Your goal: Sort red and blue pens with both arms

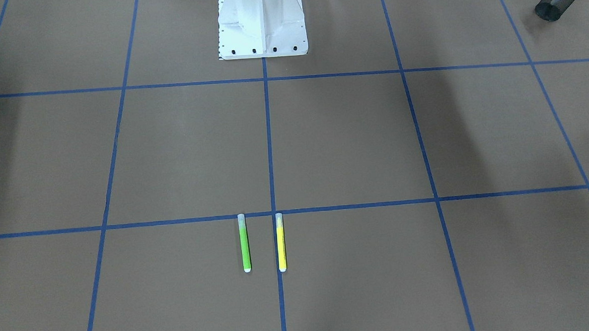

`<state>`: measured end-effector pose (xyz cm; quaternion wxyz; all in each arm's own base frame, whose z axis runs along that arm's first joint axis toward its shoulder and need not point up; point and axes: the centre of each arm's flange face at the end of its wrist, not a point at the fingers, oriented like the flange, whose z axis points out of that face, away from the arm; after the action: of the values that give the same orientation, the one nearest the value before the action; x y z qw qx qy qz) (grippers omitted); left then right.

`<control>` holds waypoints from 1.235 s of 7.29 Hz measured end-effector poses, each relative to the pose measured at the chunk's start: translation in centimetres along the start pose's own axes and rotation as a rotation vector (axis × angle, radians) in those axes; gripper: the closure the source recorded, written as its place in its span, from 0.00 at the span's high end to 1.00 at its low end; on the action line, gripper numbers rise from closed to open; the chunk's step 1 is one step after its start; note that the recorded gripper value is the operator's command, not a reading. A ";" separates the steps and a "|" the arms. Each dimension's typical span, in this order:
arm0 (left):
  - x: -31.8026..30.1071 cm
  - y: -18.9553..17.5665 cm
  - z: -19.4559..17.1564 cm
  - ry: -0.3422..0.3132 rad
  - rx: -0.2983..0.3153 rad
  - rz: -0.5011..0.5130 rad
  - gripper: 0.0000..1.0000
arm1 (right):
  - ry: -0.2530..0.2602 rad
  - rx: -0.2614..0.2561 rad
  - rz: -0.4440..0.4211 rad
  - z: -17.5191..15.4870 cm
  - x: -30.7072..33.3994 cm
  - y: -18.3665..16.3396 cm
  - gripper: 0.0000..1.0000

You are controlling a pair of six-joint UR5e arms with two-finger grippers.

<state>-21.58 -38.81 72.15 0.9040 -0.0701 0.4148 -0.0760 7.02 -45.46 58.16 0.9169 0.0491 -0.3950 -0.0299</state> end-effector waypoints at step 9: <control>23.1 -7.3 1.9 -0.056 0.295 0.271 1.00 | 0.005 0.004 0.242 2.6 1.6 0.0 1.00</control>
<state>-5.84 -50.36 57.70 0.9176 0.1175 0.3796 -0.0117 6.24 -45.80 61.12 0.9147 0.0029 -0.3958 0.0816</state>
